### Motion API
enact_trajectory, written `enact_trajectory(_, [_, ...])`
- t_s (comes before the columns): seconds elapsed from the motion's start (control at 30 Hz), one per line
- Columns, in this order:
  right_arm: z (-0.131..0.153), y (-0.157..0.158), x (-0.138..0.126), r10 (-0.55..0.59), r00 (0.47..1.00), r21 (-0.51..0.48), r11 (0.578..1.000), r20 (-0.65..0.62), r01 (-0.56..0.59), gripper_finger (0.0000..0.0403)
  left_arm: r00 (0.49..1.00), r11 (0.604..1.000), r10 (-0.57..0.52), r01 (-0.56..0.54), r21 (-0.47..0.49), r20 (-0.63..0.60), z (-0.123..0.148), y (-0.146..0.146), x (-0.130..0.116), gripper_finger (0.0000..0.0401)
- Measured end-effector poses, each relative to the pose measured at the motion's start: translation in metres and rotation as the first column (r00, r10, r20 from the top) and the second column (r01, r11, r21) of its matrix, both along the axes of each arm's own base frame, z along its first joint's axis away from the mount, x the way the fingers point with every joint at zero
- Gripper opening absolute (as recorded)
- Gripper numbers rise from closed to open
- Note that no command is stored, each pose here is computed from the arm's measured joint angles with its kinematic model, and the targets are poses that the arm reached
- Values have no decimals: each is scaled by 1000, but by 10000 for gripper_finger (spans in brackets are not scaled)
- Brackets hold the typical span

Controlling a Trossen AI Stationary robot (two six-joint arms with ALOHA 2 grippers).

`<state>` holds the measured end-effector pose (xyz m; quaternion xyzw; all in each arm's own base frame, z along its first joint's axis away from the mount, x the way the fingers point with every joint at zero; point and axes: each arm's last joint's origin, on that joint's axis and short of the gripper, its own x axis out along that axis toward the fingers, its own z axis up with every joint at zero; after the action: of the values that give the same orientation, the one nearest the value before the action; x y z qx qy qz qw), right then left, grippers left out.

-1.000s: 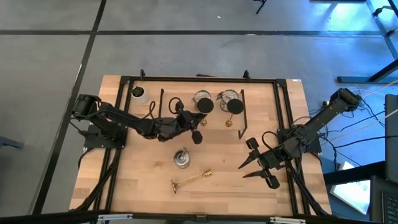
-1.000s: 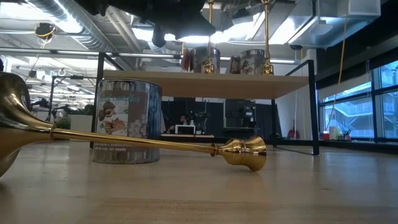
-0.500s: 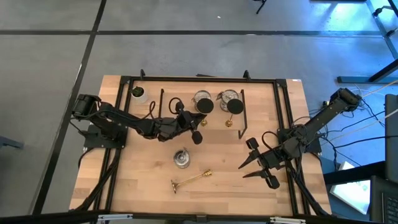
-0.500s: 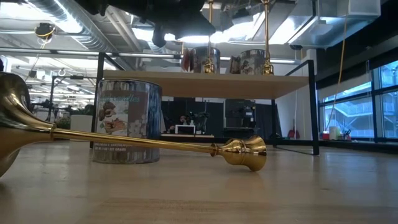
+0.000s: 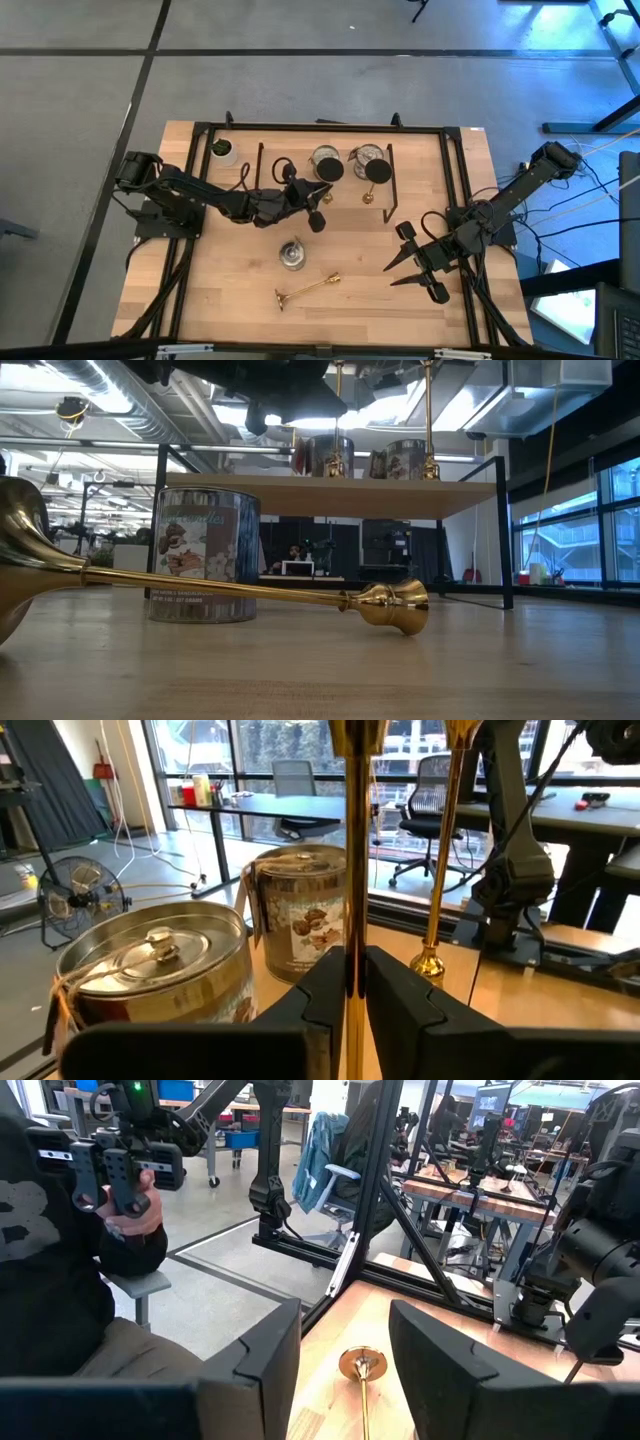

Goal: Pick & Place candle stick holders
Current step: Put the right gold candle holder on the shelf, then put the silver scented candle on the shelf

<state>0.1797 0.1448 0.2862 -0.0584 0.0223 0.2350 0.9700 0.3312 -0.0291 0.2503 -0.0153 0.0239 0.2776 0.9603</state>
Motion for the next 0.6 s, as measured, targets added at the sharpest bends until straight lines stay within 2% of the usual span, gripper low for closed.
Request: enact_trajectory(0.6, [0,0,0,0,1000,-2,1000,-2,0,156,1000,1000,2,-2,22,-7,1,-3,-1,87])
